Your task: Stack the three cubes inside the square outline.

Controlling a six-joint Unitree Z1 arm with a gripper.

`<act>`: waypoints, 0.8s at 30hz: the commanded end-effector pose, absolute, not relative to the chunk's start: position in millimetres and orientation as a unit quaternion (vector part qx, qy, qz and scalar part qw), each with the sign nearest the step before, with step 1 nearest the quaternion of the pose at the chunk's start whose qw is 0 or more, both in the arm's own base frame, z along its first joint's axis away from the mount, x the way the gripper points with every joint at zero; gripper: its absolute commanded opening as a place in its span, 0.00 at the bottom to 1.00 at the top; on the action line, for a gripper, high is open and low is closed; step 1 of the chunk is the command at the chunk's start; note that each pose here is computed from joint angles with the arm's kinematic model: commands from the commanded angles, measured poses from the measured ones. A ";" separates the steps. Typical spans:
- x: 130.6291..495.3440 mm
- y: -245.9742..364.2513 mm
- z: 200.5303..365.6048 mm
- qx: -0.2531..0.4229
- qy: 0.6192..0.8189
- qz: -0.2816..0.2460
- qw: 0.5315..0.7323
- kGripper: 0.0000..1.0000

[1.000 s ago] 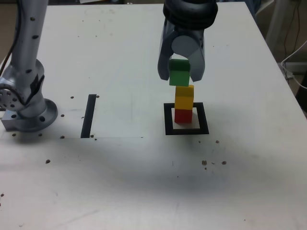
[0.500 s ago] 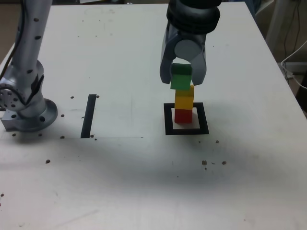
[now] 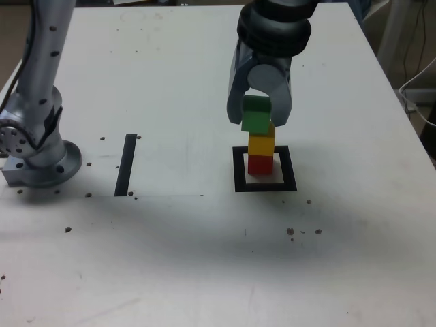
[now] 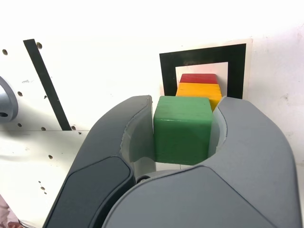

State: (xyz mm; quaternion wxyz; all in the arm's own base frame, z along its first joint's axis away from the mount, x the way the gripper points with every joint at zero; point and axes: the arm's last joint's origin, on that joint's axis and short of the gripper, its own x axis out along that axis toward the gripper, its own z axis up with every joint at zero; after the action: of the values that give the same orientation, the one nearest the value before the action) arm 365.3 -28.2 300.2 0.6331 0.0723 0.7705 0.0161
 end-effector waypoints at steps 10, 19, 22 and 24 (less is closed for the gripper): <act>368.7 -27.7 303.7 0.076 0.766 0.012 0.638 0.24; 369.4 -28.7 301.2 0.075 0.770 -0.001 0.634 0.37; 370.6 -28.9 300.3 0.074 0.770 -0.008 0.634 0.45; 371.2 -28.8 299.9 0.073 0.770 -0.012 0.634 0.49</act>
State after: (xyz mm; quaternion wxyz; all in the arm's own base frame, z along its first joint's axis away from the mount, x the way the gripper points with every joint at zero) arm 370.3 -29.6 300.0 0.6353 0.0742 0.7686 -0.0106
